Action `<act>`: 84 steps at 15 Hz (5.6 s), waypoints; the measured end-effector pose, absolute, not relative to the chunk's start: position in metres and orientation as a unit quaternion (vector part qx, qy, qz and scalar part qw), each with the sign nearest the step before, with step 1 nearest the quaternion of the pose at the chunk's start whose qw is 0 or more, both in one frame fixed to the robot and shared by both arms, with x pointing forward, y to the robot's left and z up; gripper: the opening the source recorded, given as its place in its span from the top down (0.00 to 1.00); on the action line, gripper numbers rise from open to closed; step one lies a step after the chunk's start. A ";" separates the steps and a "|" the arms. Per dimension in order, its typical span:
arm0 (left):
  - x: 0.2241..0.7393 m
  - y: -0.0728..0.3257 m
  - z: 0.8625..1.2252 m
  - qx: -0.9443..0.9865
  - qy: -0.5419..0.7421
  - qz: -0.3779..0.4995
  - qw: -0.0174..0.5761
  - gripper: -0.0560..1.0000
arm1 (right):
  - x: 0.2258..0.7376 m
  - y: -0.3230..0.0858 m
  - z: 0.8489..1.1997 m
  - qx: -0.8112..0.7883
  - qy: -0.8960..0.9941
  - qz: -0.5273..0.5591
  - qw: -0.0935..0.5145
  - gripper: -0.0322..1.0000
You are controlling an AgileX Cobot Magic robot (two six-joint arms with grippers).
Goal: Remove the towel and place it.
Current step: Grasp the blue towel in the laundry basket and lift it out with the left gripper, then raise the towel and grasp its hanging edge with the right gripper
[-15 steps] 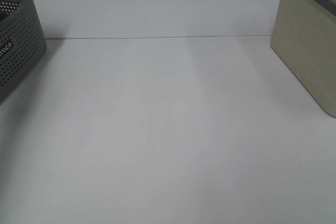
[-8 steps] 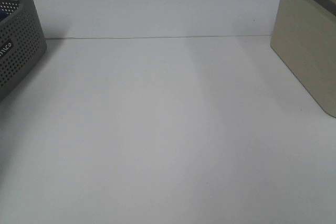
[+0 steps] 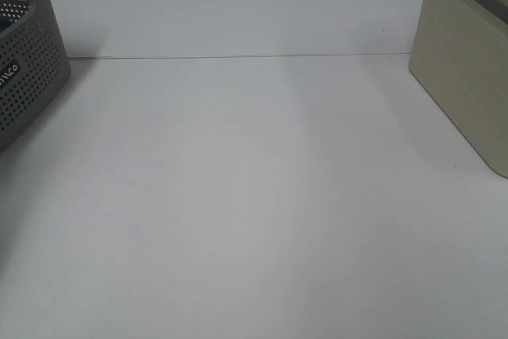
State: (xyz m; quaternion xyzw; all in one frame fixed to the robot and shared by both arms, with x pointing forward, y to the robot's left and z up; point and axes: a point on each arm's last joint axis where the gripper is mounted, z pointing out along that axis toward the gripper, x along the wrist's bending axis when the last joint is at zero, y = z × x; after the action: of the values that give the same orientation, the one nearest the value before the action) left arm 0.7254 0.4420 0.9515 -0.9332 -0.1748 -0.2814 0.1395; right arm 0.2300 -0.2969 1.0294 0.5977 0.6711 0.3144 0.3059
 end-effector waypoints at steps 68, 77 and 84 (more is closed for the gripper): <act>0.568 0.100 1.227 -0.822 -0.126 -0.479 -0.281 0.95 | 0.524 -0.104 0.999 0.324 0.766 0.552 -0.055 0.20; 0.566 0.098 1.225 -0.828 -0.136 -0.461 -0.290 0.95 | 0.560 -0.034 0.970 0.302 0.784 0.539 -0.055 0.20; 0.566 0.097 1.224 -0.829 -0.139 -0.454 -0.297 0.95 | 0.569 -0.015 0.956 0.284 0.790 0.541 -0.055 0.20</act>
State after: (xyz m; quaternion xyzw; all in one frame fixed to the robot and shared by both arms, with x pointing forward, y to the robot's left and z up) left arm 0.5661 0.0972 1.2243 -0.8288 -0.1394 -0.4535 -0.2966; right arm 0.5689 -0.0153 0.9559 0.2844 0.7897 0.5408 -0.0550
